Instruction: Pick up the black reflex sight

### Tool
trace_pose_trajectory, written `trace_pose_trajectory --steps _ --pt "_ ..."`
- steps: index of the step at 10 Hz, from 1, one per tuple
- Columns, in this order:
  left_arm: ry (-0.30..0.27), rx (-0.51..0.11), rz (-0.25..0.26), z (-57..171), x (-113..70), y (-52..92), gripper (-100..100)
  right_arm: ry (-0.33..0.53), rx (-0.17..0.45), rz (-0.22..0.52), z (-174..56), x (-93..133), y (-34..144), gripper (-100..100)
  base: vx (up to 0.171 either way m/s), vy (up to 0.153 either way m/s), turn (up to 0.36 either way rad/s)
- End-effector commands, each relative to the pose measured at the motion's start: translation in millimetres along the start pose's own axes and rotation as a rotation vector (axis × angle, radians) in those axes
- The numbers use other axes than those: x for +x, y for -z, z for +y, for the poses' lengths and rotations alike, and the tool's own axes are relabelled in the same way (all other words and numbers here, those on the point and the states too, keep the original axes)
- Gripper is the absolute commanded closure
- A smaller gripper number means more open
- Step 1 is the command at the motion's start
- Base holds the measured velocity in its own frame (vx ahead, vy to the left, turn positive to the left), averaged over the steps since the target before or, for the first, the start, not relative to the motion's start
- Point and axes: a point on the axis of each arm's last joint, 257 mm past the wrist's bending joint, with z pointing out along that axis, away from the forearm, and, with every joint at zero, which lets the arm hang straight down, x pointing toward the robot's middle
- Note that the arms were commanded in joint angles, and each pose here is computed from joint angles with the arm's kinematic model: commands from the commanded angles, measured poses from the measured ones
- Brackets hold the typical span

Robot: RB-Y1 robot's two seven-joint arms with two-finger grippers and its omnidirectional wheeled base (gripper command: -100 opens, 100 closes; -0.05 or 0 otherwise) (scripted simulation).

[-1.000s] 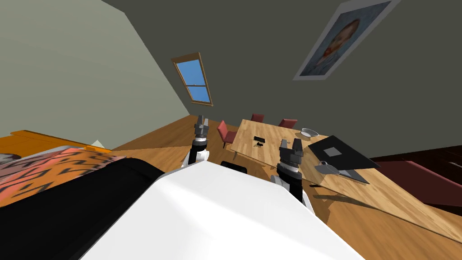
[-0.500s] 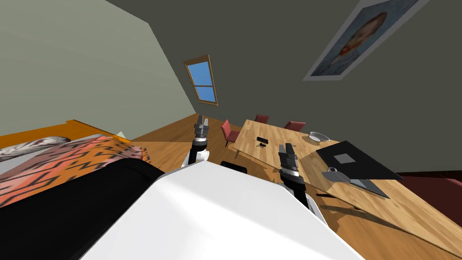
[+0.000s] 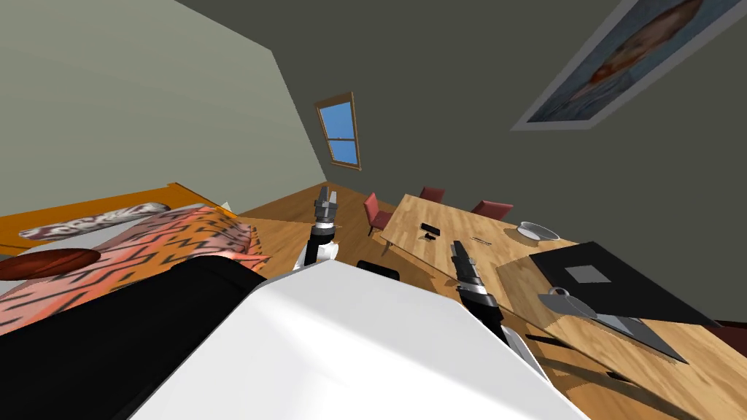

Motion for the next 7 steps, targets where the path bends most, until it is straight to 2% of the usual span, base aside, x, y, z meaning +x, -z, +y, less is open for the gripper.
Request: trace_pose_trajectory --steps 1,2,3,4,5,6,7 --pt "0.000 0.000 0.000 0 0.0 0.0 0 0.056 0.053 0.054 -24 3 14.3 -100 -0.038 -0.019 0.254" --pt "0.000 0.000 0.000 0 0.0 0.0 0 0.055 0.070 0.056 -31 3 17.9 -100 -0.029 -0.022 0.131" --pt "0.000 0.000 0.000 0 0.0 0.0 0 0.104 0.114 0.105 -50 4 32.1 -100 -0.024 -0.021 0.266" --pt "0.000 0.000 0.000 0 0.0 0.0 0 0.104 0.128 0.106 -55 5 35.3 -100 -0.021 -0.022 0.147" --pt "0.000 0.000 0.000 0 0.0 0.0 0 0.153 0.170 0.155 -73 4 50.4 -100 -0.028 -0.020 0.261" --pt "0.000 0.000 0.000 0 0.0 0.0 0 0.153 0.188 0.157 -80 5 55.0 -100 -0.023 -0.022 0.153" --pt "0.000 0.000 0.000 0 0.0 0.0 0 0.202 0.233 0.208 -98 3 72.5 -100 -0.027 -0.020 0.346"
